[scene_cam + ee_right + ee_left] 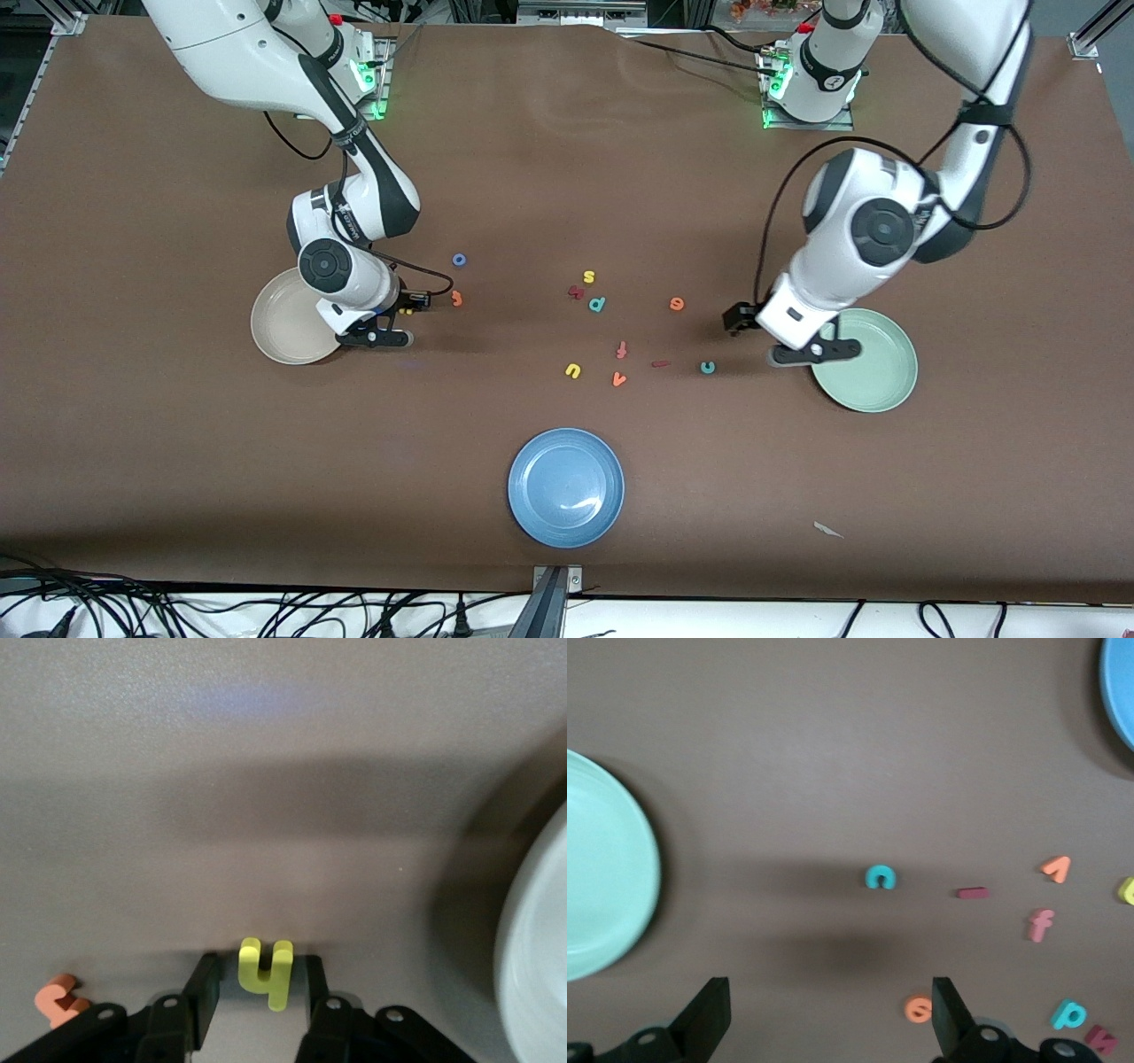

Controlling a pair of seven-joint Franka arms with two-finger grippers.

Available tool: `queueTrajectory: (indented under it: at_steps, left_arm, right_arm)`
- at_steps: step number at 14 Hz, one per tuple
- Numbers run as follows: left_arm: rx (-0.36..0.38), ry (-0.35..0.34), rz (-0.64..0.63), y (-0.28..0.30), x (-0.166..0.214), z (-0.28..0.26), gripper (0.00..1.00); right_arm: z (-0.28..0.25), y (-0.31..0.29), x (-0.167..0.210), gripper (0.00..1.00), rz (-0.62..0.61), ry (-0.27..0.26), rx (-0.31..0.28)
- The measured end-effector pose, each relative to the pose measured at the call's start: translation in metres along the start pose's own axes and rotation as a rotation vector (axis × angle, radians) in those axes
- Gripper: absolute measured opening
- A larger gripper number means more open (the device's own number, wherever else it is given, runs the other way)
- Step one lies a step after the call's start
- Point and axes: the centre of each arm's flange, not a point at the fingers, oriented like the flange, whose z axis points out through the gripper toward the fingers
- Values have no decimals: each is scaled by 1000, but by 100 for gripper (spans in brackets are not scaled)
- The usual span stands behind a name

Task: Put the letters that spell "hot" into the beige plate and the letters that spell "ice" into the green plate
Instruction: 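Grasp the yellow 4 with the right gripper while the left gripper reaches the orange e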

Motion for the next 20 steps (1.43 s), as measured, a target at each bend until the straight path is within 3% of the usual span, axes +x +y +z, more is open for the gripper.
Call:
queueTrajectory:
  at_steps: [2, 7, 12, 16, 20]
  left_arm:
    - [-18, 18, -14, 15, -20, 21, 100]
    - [-6, 0, -7, 39, -52, 68, 100]
    - [48, 0, -3, 59, -74, 127, 100]
    - [60, -25, -2, 63, -82, 146, 98]
    - [64, -31, -11, 67, -87, 150, 90]
  right_arm:
    - [-1, 0, 0, 26, 12, 2, 1]
    - [-11, -3, 4, 26, 83, 19, 8]
    - [-94, 3, 6, 26, 108, -3, -30]
    - [-128, 85, 24, 26, 55, -18, -100]
    - [-85, 176, 36, 26, -33, -78, -130]
